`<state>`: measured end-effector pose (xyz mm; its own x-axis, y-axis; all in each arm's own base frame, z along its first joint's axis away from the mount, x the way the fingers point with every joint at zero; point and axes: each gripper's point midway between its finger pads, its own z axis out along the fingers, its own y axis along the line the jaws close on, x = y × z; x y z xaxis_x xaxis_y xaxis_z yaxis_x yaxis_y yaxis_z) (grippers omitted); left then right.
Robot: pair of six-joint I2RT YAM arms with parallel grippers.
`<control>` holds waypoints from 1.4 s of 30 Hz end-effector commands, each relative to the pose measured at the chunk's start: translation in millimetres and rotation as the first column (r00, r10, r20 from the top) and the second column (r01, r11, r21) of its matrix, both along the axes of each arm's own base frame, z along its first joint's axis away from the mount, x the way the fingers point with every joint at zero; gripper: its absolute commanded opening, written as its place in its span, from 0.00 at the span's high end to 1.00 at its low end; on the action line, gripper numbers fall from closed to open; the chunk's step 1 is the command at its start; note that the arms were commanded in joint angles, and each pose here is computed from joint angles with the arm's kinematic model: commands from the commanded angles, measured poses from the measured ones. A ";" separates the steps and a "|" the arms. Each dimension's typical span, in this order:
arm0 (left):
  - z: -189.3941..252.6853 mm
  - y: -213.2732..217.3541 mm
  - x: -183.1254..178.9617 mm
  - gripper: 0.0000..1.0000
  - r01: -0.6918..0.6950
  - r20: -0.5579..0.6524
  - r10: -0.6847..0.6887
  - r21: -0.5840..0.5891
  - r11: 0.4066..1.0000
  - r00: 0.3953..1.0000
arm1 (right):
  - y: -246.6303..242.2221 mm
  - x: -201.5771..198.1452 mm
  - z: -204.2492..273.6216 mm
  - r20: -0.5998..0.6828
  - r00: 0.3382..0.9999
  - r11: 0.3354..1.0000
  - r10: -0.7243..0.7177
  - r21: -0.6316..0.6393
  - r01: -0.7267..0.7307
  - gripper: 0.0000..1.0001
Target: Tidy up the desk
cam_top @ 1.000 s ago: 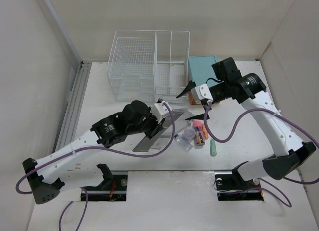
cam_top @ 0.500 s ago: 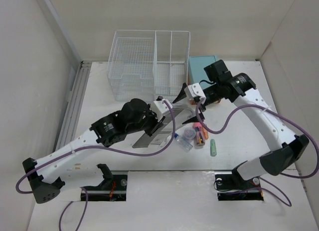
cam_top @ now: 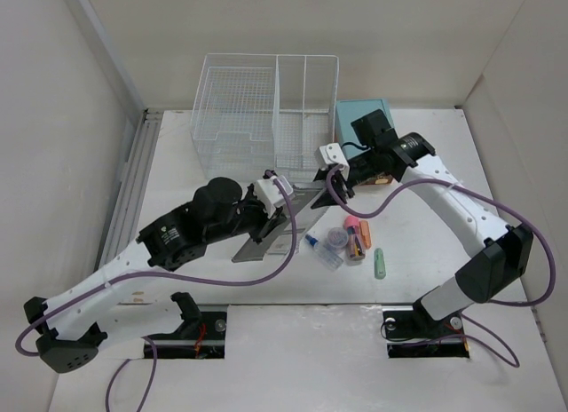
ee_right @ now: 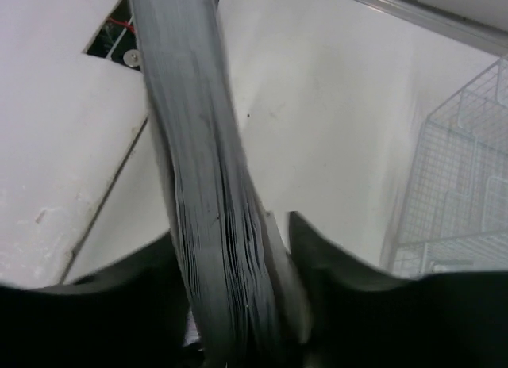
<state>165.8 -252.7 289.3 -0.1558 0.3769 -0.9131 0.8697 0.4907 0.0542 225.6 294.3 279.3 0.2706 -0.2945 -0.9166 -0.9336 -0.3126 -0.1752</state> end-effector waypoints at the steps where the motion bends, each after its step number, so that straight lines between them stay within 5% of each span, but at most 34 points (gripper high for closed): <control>1: 85.5 -6.9 4.2 1.00 0.035 0.178 0.005 -0.220 0.975 0.984 | 2.6 -4.3 10.6 0.020 1.000 0.999 0.013 0.041 -0.014 0.60; 2: 83.5 -8.2 5.1 1.00 0.035 0.179 0.005 -0.221 0.975 0.984 | 3.2 -5.8 12.0 0.015 1.000 0.999 0.020 0.050 -0.021 0.72; 3: 76.5 -8.8 5.5 1.00 0.034 0.171 0.003 -0.209 0.977 0.985 | 3.0 -8.4 12.4 0.003 1.000 0.998 0.027 0.053 -0.027 0.95; 4: 78.1 -10.7 6.8 1.00 0.035 0.179 0.005 -0.221 0.975 0.984 | 3.0 -8.5 12.4 0.003 1.000 0.998 0.027 0.053 -0.027 1.00; 10: 73.0 -3.7 19.9 1.00 -0.063 0.161 0.105 -0.244 0.968 0.981 | -2.3 -12.8 29.8 -0.004 1.000 0.999 -0.002 0.037 0.002 1.00; 12: 74.9 3.2 24.1 0.80 -0.107 0.165 0.156 -0.274 0.956 0.974 | -8.7 -5.3 42.6 -0.008 0.998 0.998 -0.063 0.028 0.064 1.00; 13: 69.3 9.1 30.2 0.45 -0.160 0.154 0.209 -0.279 0.947 0.966 | -15.6 0.0 50.8 0.017 0.993 0.993 -0.120 0.017 0.120 1.00; 18: 80.3 40.3 43.1 0.14 -0.328 0.124 0.400 -0.384 0.863 0.908 | -45.5 43.1 91.0 0.069 0.917 0.918 -0.394 0.078 0.388 1.00; 23: 106.8 78.6 52.7 0.06 -0.460 0.091 0.579 -0.513 0.725 0.810 | -83.3 67.7 114.2 0.074 0.807 0.809 -0.585 0.118 0.576 1.00; 26: 108.5 84.6 50.7 0.03 -0.460 0.089 0.590 -0.538 0.707 0.802 | -95.3 91.0 133.7 0.095 0.698 0.701 -0.710 0.187 0.688 1.00; 31: 94.1 91.5 50.1 0.01 -0.485 0.061 0.612 -0.552 0.678 0.788 | -135.1 136.1 190.0 0.041 0.407 0.397 -0.912 0.325 0.858 1.00; 34: 79.0 92.5 50.9 0.01 -0.499 0.051 0.620 -0.544 0.675 0.783 | -149.5 159.5 197.6 -0.003 0.294 0.277 -0.956 0.332 0.902 1.00; 42: 63.9 88.0 51.7 0.01 -0.497 0.045 0.610 -0.536 0.683 0.791 | -142.8 193.3 183.8 -0.102 0.245 0.211 -0.964 0.264 0.941 1.00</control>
<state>218.0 -166.1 334.0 -0.0258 -0.1165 -0.9929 0.4256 0.8974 -0.1164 407.5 149.8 398.4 -0.1452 -0.3058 -0.9409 -0.5519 0.8143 -0.1795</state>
